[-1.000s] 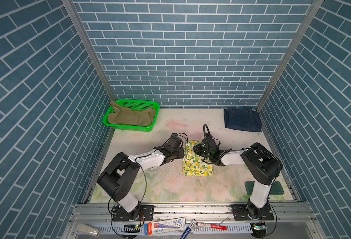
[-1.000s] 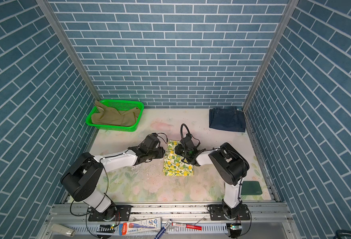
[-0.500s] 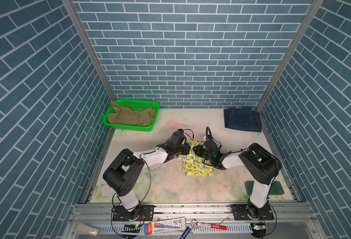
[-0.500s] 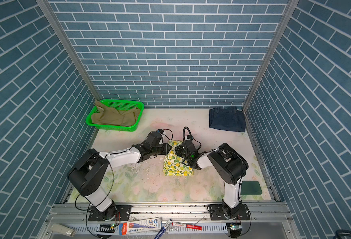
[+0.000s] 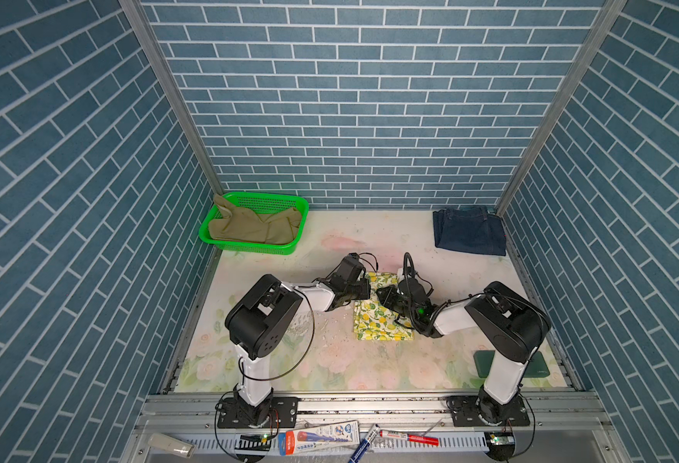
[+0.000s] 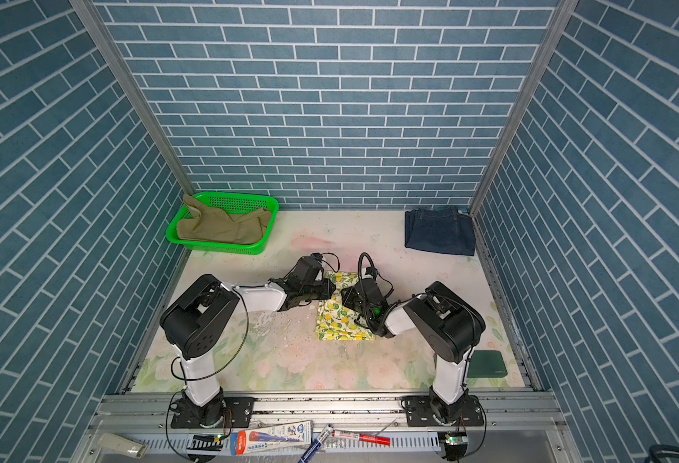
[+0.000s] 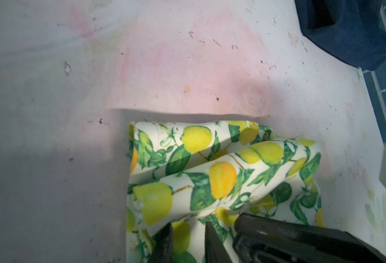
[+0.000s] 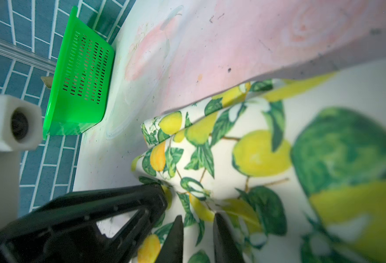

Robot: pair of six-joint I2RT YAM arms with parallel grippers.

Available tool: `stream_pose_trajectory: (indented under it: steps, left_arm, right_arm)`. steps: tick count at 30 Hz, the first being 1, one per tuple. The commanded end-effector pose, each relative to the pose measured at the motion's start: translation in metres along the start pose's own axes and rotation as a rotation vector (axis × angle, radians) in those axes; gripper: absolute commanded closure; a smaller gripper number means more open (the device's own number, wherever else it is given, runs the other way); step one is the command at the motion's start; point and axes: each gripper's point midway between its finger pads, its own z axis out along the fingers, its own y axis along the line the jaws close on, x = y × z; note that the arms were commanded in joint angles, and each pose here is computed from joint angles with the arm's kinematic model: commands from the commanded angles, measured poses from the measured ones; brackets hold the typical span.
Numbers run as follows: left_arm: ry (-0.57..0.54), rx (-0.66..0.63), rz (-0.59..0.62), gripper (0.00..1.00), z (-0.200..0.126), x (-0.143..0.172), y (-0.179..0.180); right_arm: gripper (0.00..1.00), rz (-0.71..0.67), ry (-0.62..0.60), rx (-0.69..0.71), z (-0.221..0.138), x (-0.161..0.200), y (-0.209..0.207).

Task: Fold and stack skirts
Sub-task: Smooth out the skirt at the center of the table.

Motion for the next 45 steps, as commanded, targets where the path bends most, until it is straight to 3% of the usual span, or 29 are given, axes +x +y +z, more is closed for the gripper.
stream_pose_trajectory:
  steps: [1, 10, 17, 19, 22, 28, 36, 45]
  left_arm:
    - [0.016, -0.084, -0.008, 0.76, 0.006, 0.003, 0.022]
    - [0.042, -0.14, -0.032, 0.8, 0.007, 0.01, 0.046]
    - [0.052, -0.108, -0.018, 0.8, 0.005, 0.011, 0.042]
    - [0.041, -0.088, -0.008, 0.76, 0.001, 0.005, 0.035]
    - [0.012, -0.05, 0.012, 0.61, -0.009, -0.01, 0.021]
    - [-0.048, -0.011, 0.04, 0.5, -0.04, -0.033, -0.001]
    - [-0.055, -0.047, 0.148, 0.54, -0.062, -0.023, -0.016]
    - [0.041, -0.115, 0.211, 0.63, -0.036, 0.02, 0.004]
  right_arm:
    - [0.7, 0.028, 0.114, 0.195, -0.017, 0.04, -0.058]
    - [0.58, -0.025, 0.064, 0.184, -0.056, 0.023, -0.044]
    - [0.35, -0.145, 0.043, 0.205, -0.094, -0.011, -0.029]
    - [0.31, -0.155, 0.036, 0.205, -0.1, -0.019, -0.031]
    - [0.29, -0.14, 0.017, 0.199, -0.107, -0.033, -0.037]
    - [0.22, -0.131, 0.009, 0.174, -0.11, -0.056, -0.041]
    - [0.15, -0.12, 0.038, 0.099, -0.094, -0.071, -0.036]
    - [0.16, -0.114, 0.058, 0.062, -0.079, -0.078, -0.033]
